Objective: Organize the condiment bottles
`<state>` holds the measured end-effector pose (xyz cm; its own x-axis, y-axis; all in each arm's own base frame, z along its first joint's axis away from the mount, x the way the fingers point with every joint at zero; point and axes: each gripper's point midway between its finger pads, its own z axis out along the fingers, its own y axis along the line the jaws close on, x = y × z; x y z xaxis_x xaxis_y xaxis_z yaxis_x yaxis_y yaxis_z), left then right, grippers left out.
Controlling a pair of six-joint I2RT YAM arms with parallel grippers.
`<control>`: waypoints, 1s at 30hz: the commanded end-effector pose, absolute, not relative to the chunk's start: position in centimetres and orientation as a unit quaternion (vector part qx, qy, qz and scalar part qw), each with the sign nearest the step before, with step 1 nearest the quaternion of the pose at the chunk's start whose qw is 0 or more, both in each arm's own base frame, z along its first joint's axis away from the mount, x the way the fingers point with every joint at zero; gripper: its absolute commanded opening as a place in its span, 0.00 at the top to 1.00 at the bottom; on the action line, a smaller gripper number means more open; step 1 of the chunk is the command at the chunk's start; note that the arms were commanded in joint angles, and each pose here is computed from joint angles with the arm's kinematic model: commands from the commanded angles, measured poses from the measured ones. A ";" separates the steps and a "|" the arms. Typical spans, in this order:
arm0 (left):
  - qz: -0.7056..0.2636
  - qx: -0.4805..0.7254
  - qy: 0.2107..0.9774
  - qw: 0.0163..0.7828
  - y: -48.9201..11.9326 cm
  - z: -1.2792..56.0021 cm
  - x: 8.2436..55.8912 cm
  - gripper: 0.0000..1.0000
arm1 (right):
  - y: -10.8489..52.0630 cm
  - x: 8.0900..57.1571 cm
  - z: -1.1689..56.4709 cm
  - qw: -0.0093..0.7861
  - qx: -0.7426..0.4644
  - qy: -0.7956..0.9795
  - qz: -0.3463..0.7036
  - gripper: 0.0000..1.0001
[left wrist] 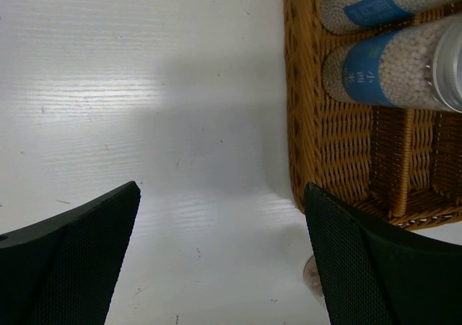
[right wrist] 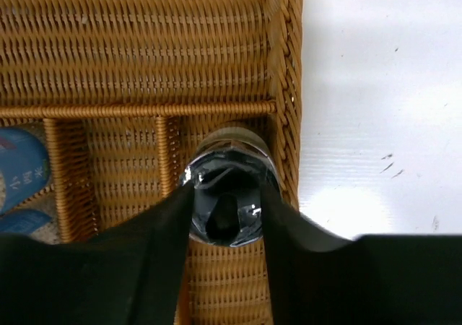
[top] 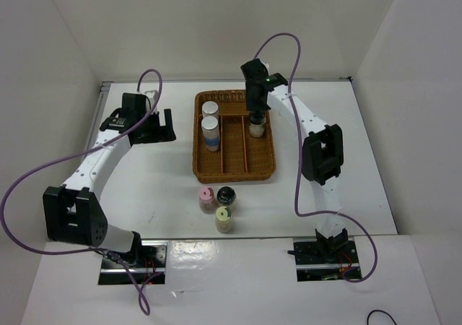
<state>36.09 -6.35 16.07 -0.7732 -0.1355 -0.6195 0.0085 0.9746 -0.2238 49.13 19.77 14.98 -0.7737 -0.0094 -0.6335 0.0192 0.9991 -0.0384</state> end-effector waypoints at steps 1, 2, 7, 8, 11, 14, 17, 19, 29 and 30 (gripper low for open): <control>-0.110 0.007 0.909 0.401 -7.6 20.4 36.4 0.00 | 20.4 51.1 17.8 0.386 0.005 0.922 -0.005 0.48; -0.110 0.012 0.901 0.419 -7.5 21.8 36.0 0.00 | 20.4 51.1 17.3 0.382 0.004 0.924 -0.007 0.40; -0.133 0.040 0.873 0.467 -8.7 25.2 33.5 0.00 | 19.8 50.3 19.6 0.388 0.003 0.921 -0.011 0.05; -0.136 0.049 0.862 0.485 -8.6 26.1 32.5 0.00 | 19.5 49.8 21.1 0.394 0.004 0.919 -0.009 0.01; -0.147 0.059 0.850 0.503 -9.0 27.3 30.7 0.00 | 18.8 48.2 23.3 0.400 -0.005 0.917 -0.004 0.01; -0.165 0.072 0.853 0.489 -9.8 27.0 29.8 0.00 | 18.8 45.0 27.5 0.422 -0.020 0.906 0.032 0.01; -0.212 0.112 0.853 0.464 -11.9 26.4 28.9 0.00 | 19.9 40.7 30.8 0.461 -0.065 0.882 0.065 0.01; -0.234 0.134 0.848 0.456 -13.3 26.1 28.4 0.00 | 22.0 36.7 31.0 0.479 -0.113 0.866 0.084 0.01; -0.147 0.041 0.869 0.471 -10.1 25.8 29.2 0.00 | 30.5 23.2 20.4 0.321 -0.220 0.901 0.194 0.06; -0.143 0.032 0.867 0.476 -9.8 26.1 29.1 0.00 | 30.8 22.5 19.9 0.313 -0.225 0.902 0.195 0.09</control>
<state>28.83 -10.97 24.31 -0.5913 -0.0258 -0.8061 0.2649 0.9378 -0.2243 25.18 28.87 21.62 -0.6613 -0.2754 -0.6977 -0.5100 0.8472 0.1490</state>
